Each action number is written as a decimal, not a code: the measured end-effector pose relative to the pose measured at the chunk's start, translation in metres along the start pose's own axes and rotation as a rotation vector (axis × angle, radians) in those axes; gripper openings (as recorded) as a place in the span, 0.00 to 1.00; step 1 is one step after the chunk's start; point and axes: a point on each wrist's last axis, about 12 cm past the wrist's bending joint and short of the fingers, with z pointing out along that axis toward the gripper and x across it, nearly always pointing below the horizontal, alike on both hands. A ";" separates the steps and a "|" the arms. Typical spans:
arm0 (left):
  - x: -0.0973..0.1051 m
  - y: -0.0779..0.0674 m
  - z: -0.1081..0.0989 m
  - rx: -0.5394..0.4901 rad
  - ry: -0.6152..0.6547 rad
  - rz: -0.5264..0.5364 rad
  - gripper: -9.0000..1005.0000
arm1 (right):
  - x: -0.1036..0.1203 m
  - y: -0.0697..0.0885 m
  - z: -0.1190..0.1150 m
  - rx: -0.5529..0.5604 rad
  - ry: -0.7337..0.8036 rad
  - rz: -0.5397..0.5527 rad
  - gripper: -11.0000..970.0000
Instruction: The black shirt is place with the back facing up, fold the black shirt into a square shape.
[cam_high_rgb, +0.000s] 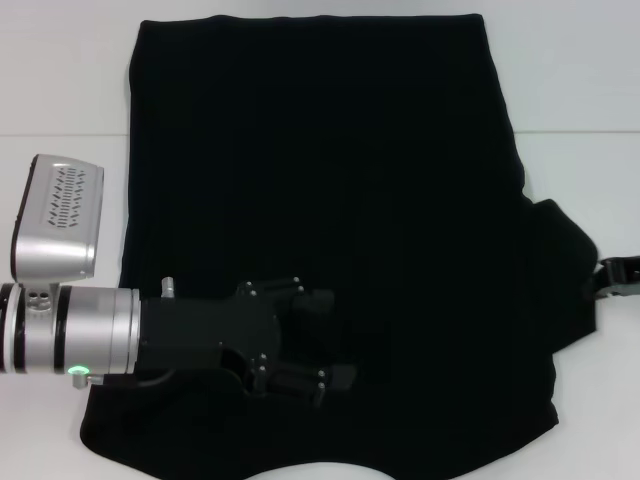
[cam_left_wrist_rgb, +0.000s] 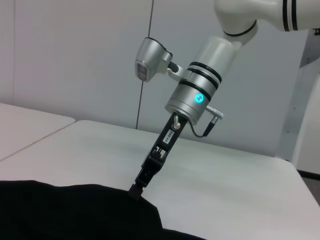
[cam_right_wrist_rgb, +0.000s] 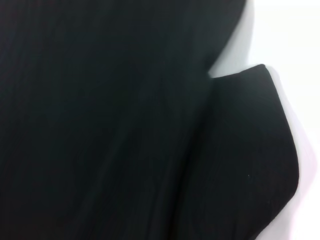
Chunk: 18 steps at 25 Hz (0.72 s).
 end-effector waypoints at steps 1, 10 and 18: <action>0.000 0.000 0.000 0.002 -0.002 -0.005 0.94 | 0.002 -0.003 -0.003 0.004 0.000 0.002 0.02; 0.001 -0.003 0.003 0.009 -0.016 -0.019 0.94 | 0.010 -0.025 -0.025 0.040 -0.011 0.020 0.02; 0.001 -0.004 0.005 0.013 -0.020 -0.037 0.94 | 0.007 -0.033 -0.033 0.068 -0.033 0.018 0.03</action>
